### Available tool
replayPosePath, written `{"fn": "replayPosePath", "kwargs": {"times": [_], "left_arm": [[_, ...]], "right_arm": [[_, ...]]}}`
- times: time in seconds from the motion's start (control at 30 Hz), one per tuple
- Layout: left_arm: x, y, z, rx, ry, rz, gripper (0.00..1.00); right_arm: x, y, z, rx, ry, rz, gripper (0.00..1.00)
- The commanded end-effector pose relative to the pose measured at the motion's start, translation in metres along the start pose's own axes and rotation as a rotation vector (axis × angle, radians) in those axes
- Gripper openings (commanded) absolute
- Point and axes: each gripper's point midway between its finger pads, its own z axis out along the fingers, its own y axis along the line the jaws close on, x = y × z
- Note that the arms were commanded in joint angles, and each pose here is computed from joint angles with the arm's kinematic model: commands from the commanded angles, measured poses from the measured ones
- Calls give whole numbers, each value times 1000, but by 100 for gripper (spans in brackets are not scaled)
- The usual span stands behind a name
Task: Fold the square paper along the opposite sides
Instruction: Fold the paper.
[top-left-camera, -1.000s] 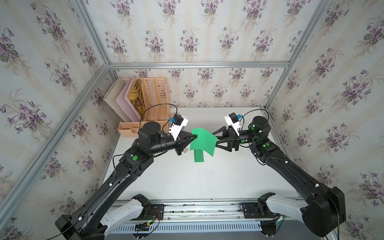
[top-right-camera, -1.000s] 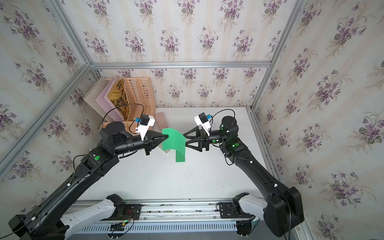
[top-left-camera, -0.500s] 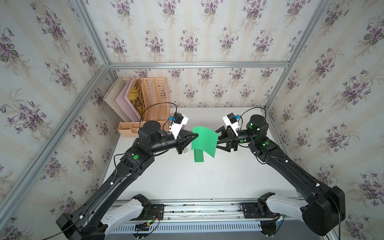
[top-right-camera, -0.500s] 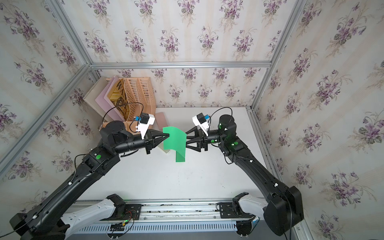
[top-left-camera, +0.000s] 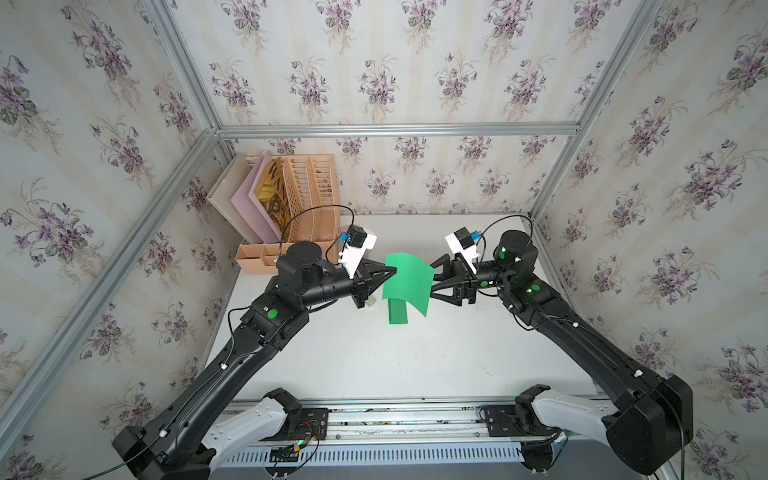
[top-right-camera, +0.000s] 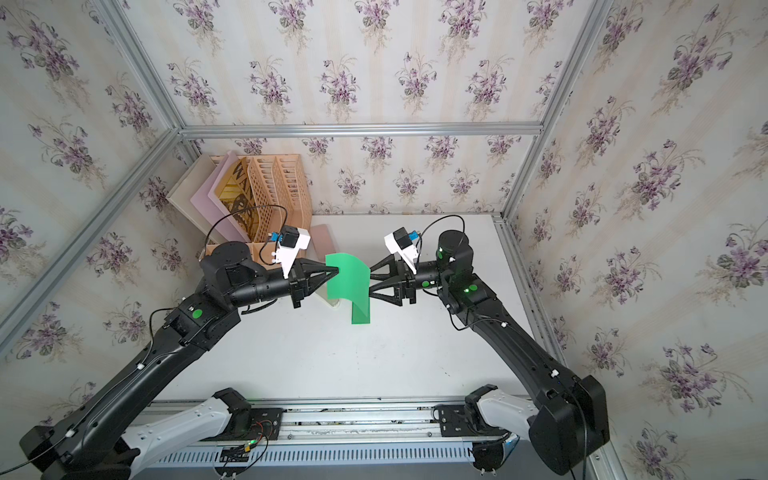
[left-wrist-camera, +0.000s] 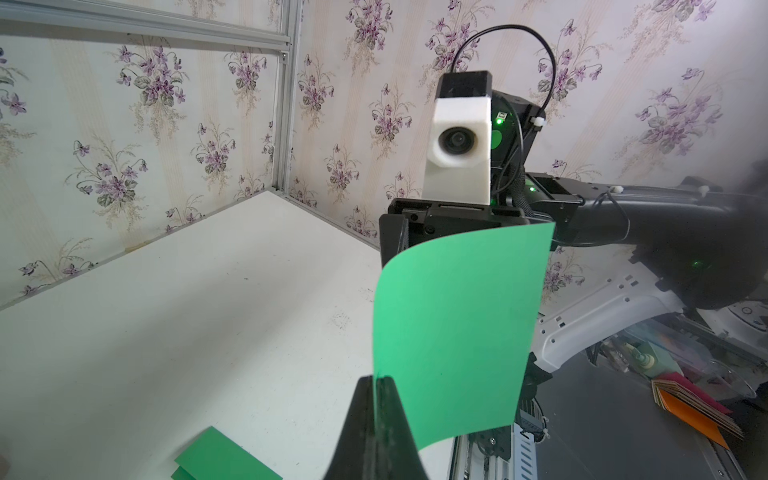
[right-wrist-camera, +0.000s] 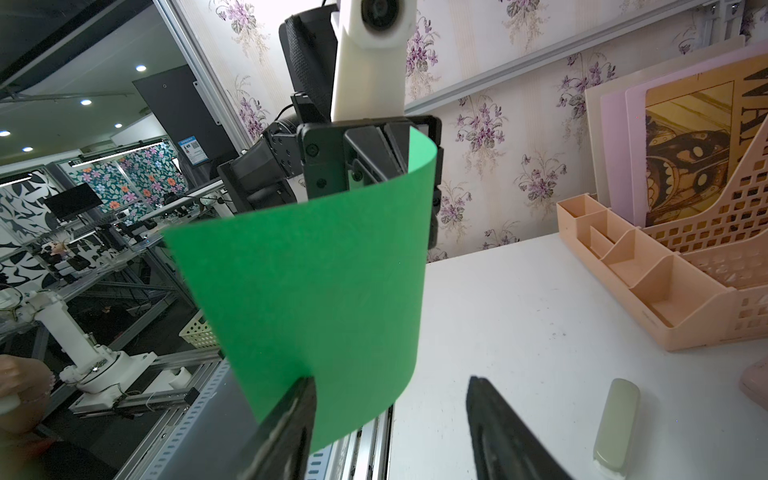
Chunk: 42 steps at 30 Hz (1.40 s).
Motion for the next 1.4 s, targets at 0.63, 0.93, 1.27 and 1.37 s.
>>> {"fn": "replayPosePath", "kwargs": {"times": [0.63,0.93,1.27,1.37], "left_arm": [[-4,0,2,6,-11,21,0],[-1,-7,6,61,-2,0,0],[1,-11,10,104,11,-20,0],[1,-13,11,124,14,-26,0]], "right_arm": [[-2,2,16,-28,22,-24,63],[0,3,32,-64,46,-28,64],[3,2,42,-89,60,-22,62],[4,2,44,-94,63,-20,58]]}}
